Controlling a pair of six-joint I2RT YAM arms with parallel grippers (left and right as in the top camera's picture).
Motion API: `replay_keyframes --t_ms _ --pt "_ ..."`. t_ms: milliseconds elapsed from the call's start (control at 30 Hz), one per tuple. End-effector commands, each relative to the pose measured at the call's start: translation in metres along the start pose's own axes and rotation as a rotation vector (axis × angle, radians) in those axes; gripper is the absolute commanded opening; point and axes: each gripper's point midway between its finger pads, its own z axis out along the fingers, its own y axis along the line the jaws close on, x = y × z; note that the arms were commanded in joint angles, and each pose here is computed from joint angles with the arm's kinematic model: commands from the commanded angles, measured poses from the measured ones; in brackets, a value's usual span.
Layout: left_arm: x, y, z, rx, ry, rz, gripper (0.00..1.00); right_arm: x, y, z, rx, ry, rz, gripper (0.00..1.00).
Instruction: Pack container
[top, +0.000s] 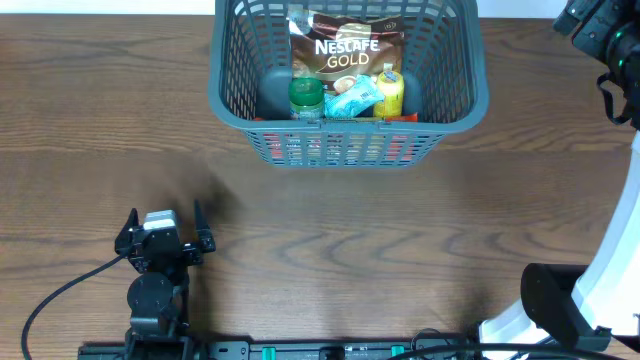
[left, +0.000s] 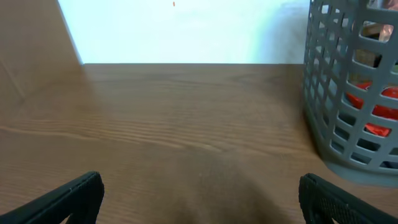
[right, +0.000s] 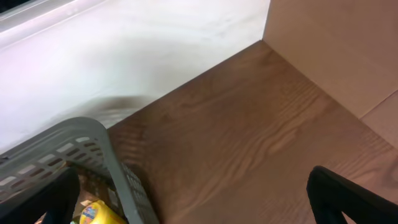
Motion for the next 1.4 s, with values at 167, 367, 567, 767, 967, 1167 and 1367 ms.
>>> replay_keyframes --t_ms 167,367,567,767,967,1167,1367 --pt "0.015 -0.001 0.002 0.005 0.032 0.031 0.98 -0.001 -0.004 0.001 0.016 -0.003 0.016 0.99" --pt "0.015 -0.001 0.002 0.005 0.032 0.031 0.99 -0.001 -0.004 0.001 0.016 -0.003 0.016 0.99" --pt "0.015 -0.001 0.002 0.005 0.032 0.031 0.98 -0.001 -0.004 0.001 0.016 -0.003 0.016 0.99" --pt "0.015 -0.001 0.002 0.005 0.032 0.031 0.99 -0.001 -0.004 0.001 0.016 -0.003 0.016 0.99" --pt "0.015 -0.001 0.002 0.005 0.032 0.031 0.98 -0.001 -0.004 0.001 0.016 -0.003 0.016 0.99" --pt "0.015 -0.001 0.002 0.005 0.032 0.031 0.98 -0.002 -0.005 -0.002 0.013 -0.008 0.019 0.99" --pt "0.015 -0.001 0.002 0.005 0.032 0.031 0.99 -0.011 -0.015 -0.036 -0.017 -0.068 0.045 0.99"
